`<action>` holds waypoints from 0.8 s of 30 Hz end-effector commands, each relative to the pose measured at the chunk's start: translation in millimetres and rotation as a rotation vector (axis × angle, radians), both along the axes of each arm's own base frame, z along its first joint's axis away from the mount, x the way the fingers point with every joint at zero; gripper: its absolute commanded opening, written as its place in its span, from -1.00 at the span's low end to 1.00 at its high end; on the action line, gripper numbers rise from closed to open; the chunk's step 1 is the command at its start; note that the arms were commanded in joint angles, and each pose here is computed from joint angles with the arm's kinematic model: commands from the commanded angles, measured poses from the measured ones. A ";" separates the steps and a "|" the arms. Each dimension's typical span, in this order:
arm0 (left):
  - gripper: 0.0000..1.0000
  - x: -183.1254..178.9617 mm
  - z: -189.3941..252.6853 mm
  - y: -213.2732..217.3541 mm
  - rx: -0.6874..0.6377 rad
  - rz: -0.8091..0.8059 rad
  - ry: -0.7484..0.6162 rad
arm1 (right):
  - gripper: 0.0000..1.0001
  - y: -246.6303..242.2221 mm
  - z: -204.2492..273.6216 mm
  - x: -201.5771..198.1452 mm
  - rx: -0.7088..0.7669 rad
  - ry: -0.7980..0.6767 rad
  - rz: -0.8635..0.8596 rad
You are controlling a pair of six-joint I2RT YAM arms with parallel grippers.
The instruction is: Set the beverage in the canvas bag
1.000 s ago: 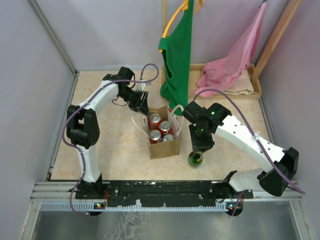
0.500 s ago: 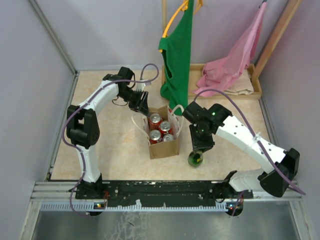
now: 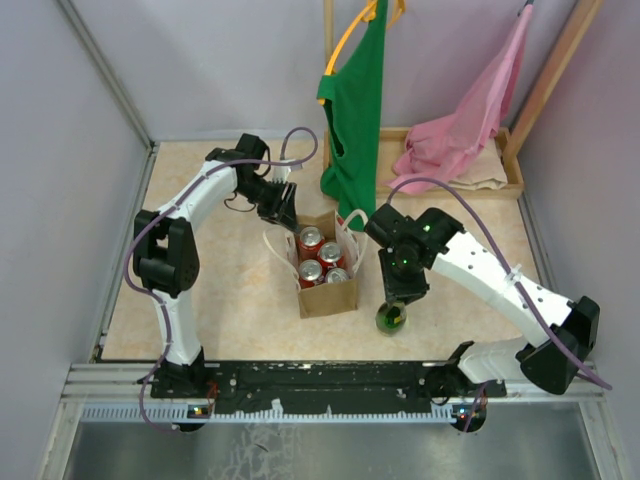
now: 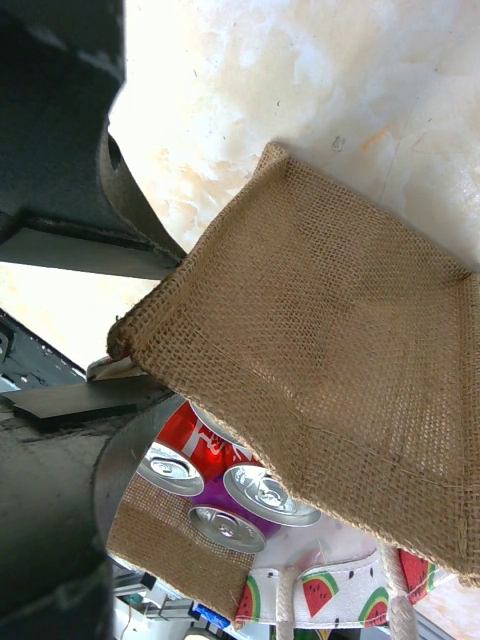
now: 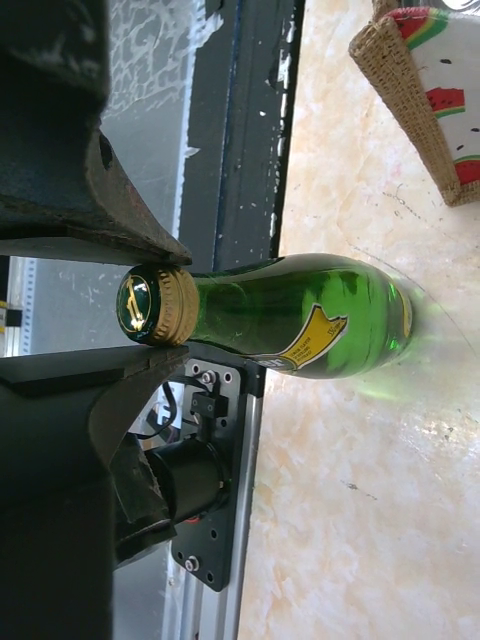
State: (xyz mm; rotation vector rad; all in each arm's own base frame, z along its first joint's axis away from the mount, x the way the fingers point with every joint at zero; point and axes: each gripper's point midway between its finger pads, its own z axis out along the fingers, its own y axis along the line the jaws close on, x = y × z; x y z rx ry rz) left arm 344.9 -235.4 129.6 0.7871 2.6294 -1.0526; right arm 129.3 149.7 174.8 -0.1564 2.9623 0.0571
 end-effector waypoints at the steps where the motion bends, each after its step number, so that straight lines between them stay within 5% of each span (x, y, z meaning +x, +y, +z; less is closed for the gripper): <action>1: -0.04 5.0 4.7 -7.5 -0.028 -0.017 -0.041 | -1.00 3.4 15.9 15.3 0.020 -0.099 -0.018; 16: -0.04 4.9 2.9 -7.5 -0.027 -0.016 -0.038 | -0.99 2.2 13.2 20.1 0.001 -0.113 -0.026; 24: -0.04 4.4 3.3 -7.4 -0.028 -0.016 -0.038 | -0.15 -2.4 -5.6 18.5 -0.045 -0.086 -0.024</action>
